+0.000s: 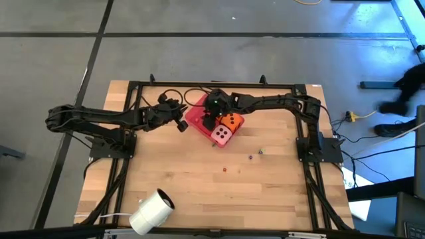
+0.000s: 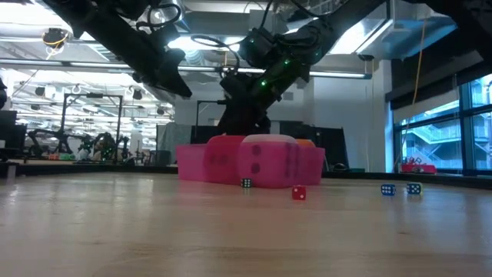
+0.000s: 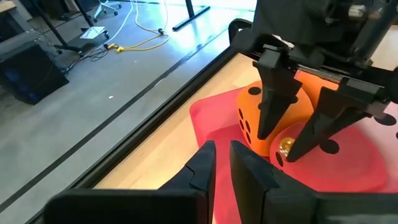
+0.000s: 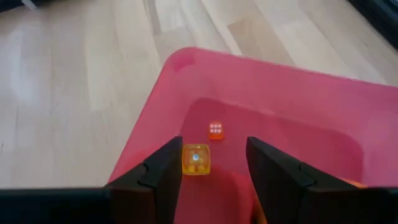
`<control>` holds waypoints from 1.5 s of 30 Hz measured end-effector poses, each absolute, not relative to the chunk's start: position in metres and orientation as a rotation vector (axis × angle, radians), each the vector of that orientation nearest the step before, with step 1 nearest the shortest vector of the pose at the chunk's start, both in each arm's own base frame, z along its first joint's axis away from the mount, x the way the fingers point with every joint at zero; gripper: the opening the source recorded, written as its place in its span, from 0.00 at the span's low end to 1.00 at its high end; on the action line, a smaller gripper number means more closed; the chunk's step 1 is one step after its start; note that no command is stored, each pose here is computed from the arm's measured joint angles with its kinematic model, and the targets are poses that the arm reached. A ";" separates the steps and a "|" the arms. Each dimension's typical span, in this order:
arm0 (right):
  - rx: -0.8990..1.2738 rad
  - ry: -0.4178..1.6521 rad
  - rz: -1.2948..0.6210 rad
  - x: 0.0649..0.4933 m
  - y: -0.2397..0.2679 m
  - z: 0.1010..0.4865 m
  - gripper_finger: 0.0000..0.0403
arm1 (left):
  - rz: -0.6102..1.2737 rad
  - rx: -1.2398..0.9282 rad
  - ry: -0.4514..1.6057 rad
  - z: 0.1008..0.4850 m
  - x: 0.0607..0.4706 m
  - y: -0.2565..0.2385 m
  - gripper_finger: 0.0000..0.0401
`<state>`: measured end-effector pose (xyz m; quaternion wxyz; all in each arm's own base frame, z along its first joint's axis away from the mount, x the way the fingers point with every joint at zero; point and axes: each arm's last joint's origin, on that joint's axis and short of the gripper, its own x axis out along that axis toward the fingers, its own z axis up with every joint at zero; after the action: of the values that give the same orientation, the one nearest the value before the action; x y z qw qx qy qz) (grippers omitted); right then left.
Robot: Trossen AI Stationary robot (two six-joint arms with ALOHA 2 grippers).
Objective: Pick & Place Dice
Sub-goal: Put the small yellow die into the red bin, then put the small green die into the red bin
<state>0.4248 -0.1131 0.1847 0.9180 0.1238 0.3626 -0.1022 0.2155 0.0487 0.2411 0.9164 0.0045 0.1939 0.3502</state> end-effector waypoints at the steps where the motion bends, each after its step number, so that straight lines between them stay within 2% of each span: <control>1: 0.256 0.752 -0.210 0.424 -0.113 0.184 0.44 | 0.721 0.009 0.399 0.241 0.215 0.049 0.10; 21: 0.248 0.811 -0.193 0.419 -0.100 0.191 0.44 | 0.721 0.011 0.400 0.241 0.215 0.049 0.10; 29: 0.221 0.768 -0.238 0.399 -0.095 0.237 0.44 | 0.714 0.009 0.400 0.241 0.216 0.049 0.10; 40: 0.116 0.914 -0.348 0.326 -0.062 0.309 0.44 | 0.582 -0.054 0.398 0.240 0.218 0.045 0.09; 45: 0.059 0.963 -0.370 0.297 -0.040 0.317 0.44 | 0.469 -0.126 0.395 0.240 0.219 0.042 0.09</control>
<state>0.2975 -0.0396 0.3167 0.8694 0.0281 0.4605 -0.1767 0.2195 0.0420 0.2398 0.9514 -0.0622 0.1944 0.2305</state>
